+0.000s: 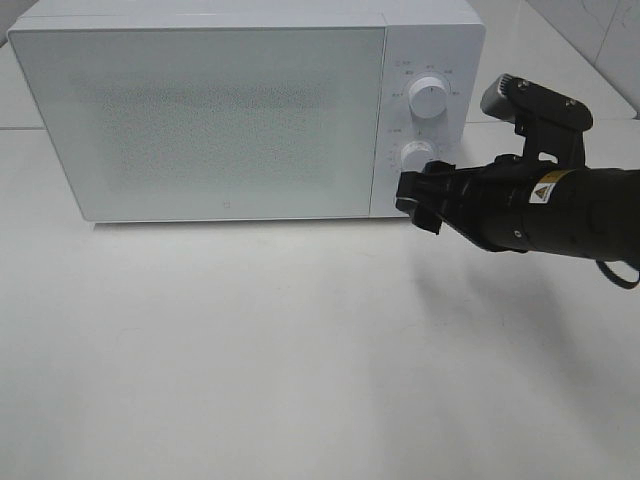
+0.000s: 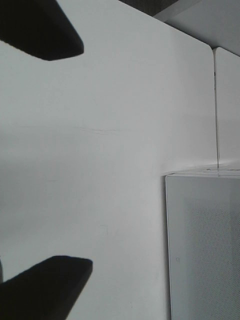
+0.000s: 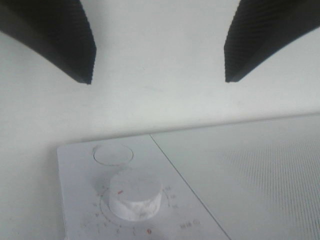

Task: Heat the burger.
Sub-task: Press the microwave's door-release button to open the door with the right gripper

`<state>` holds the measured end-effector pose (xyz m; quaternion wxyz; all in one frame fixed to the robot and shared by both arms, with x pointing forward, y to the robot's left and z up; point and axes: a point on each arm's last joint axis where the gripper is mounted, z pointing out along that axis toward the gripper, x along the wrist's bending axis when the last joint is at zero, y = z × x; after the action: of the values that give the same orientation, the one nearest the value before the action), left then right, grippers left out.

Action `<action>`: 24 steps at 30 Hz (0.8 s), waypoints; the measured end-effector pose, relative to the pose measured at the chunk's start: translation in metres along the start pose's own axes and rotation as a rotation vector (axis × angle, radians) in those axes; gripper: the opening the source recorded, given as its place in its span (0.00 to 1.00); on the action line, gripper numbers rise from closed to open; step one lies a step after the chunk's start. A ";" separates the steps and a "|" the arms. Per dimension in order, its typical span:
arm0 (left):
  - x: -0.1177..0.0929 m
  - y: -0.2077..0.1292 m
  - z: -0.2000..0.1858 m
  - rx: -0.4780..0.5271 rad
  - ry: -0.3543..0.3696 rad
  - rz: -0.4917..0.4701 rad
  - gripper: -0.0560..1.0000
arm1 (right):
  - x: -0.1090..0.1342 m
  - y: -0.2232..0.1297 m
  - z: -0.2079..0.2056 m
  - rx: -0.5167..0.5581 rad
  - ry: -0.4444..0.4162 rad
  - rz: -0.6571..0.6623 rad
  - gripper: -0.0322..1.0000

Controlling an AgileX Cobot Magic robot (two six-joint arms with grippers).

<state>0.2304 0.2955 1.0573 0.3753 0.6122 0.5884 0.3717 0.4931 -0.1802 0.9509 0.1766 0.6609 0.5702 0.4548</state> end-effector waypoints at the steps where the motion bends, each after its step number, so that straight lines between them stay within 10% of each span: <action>1: 0.000 0.000 0.000 0.000 0.000 0.000 0.99 | 0.000 0.000 0.000 0.000 0.000 0.000 0.71; 14: 0.000 0.000 0.000 0.000 0.000 0.000 0.99 | 0.008 0.012 -0.057 0.376 -0.036 -0.386 0.71; 24: 0.000 0.000 0.000 0.000 0.000 0.000 0.99 | 0.005 0.023 -0.125 0.400 -0.042 -0.495 0.76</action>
<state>0.2304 0.2955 1.0573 0.3753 0.6122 0.5884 0.3717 0.4064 -0.2179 1.0357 0.1600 0.5331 0.7880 0.2633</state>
